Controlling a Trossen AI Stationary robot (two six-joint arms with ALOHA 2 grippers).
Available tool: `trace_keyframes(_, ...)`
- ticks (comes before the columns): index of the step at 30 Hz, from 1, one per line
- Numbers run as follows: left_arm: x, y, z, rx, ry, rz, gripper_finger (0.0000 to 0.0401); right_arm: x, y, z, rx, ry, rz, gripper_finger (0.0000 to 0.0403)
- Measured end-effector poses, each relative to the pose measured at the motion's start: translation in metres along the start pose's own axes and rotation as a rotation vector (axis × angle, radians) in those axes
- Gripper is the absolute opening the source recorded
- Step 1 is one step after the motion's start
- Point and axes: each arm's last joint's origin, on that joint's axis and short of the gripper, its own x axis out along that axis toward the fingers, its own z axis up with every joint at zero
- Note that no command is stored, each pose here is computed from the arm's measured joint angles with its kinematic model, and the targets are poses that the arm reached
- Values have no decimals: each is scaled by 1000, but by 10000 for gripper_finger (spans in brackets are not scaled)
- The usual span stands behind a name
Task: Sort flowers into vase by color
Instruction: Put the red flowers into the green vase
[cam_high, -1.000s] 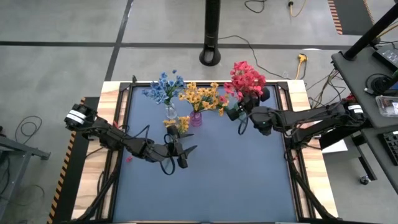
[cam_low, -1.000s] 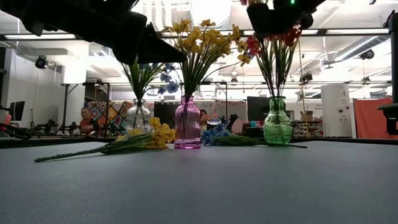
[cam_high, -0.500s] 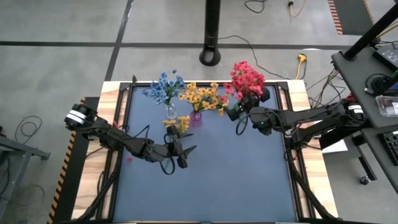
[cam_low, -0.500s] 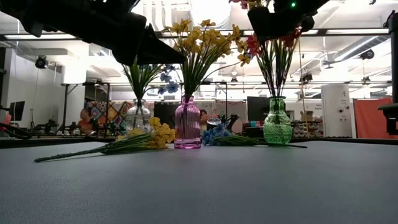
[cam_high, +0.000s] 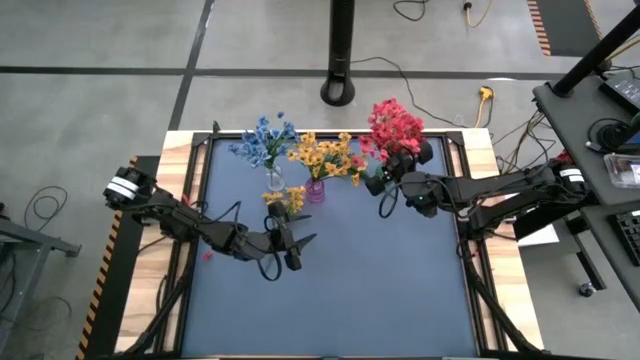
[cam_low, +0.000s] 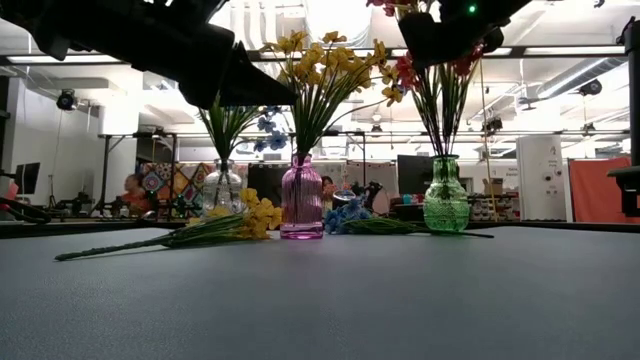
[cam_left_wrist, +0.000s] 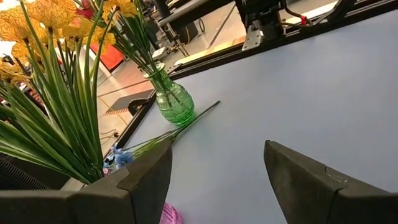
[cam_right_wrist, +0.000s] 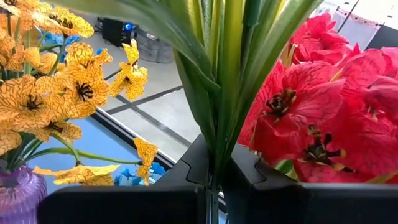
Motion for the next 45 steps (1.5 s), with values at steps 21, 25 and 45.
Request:
trace_keyframes(21,0,0,0,2,2,-1,237,0,0,0,-2,1,0,18)
trace_keyframes(25,0,0,-2,13,13,-3,237,0,0,0,-1,1,0,19)
trace_keyframes(45,0,0,-2,14,14,-3,237,5,6,-10,47,43,-9,22)
